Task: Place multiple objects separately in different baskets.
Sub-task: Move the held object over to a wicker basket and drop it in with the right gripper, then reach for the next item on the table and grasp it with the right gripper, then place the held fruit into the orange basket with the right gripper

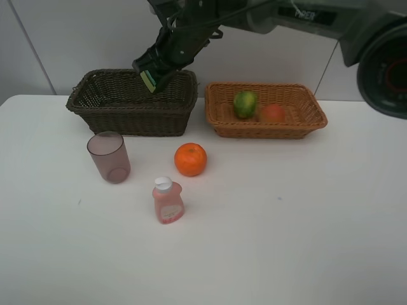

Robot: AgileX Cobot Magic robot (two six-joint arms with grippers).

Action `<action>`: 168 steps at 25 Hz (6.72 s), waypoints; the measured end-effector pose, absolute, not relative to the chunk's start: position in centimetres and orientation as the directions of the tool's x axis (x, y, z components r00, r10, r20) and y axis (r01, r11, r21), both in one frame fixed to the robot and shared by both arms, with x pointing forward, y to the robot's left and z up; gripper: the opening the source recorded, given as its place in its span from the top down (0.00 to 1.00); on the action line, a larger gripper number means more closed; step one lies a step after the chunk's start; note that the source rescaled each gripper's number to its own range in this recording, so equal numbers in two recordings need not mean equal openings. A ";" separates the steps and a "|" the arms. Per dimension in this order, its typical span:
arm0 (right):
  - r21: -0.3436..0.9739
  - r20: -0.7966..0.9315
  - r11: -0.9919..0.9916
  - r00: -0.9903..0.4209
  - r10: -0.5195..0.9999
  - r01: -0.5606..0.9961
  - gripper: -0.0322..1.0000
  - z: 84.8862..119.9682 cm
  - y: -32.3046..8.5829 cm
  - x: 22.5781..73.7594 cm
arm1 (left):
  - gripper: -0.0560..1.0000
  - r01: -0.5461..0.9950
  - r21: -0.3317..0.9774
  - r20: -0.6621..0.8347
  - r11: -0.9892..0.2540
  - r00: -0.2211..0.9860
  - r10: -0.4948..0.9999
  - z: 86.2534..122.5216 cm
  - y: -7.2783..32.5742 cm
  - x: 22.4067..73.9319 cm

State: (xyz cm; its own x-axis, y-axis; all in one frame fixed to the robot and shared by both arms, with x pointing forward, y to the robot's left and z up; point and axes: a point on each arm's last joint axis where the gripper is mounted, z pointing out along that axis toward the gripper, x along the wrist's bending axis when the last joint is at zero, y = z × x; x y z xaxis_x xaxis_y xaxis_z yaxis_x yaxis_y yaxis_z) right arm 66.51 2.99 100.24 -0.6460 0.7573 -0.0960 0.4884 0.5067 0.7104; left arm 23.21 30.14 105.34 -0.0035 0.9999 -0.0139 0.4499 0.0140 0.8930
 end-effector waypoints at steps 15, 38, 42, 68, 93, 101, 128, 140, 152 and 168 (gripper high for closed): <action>0.737 -0.105 0.489 -0.635 0.765 0.466 0.96 94.0 3.7 68.6 | 0.03 0.450 0.893 -0.014 0.014 -0.003 1.000 105.3 30.1 23.2; 0.680 -0.116 0.519 -0.623 0.774 0.518 0.02 99.6 2.2 67.0 | 0.03 0.450 0.893 -0.014 0.014 -0.003 1.000 105.3 30.1 23.2; 0.636 -0.107 0.532 -0.618 0.779 0.560 0.02 102.4 1.2 65.7 | 0.03 0.450 0.893 -0.014 0.014 -0.003 1.000 105.3 30.1 23.2; 0.194 -0.091 0.351 -0.339 0.936 0.916 0.02 98.0 -0.3 59.4 | 0.03 0.450 0.893 -0.014 0.014 -0.003 1.000 105.3 30.1 23.2; 0.381 0.022 0.012 -0.022 1.000 0.924 0.02 94.1 0.5 57.8 | 0.03 0.450 0.893 -0.014 0.014 -0.003 1.000 105.3 30.1 23.2; 0.396 0.019 0.000 -0.009 1.000 0.918 0.02 93.3 0.6 58.1 | 0.03 0.450 0.893 -0.014 0.014 -0.003 1.000 105.3 30.1 23.2; 0.400 0.048 -0.021 0.002 0.999 0.916 0.02 90.5 1.2 58.6 | 0.03 0.450 0.893 -0.014 0.014 -0.003 1.000 105.3 30.1 23.2; 0.366 0.011 -0.008 0.004 1.000 0.930 0.02 88.2 1.2 58.6 | 0.03 0.450 0.893 -0.014 0.014 -0.003 1.000 105.3 30.1 23.2; 0.358 0.004 -0.005 0.004 1.000 0.934 0.39 87.6 1.2 58.6 | 0.03 0.450 0.893 -0.014 0.014 -0.003 1.000 105.3 30.1 23.2; 0.358 0.004 -0.005 0.004 1.000 0.934 0.39 87.6 1.2 58.6 | 0.03 0.450 0.893 -0.014 0.014 -0.003 1.000 105.3 30.1 23.2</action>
State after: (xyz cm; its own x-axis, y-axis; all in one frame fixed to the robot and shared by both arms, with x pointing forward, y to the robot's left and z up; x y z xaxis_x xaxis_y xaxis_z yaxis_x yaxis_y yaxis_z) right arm 58.58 1.20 87.64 0.0042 1.0000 0.0041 0.9336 -0.0054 0.3584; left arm 23.21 30.14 105.35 -0.0035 0.9999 -0.0139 0.4496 0.0140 0.8931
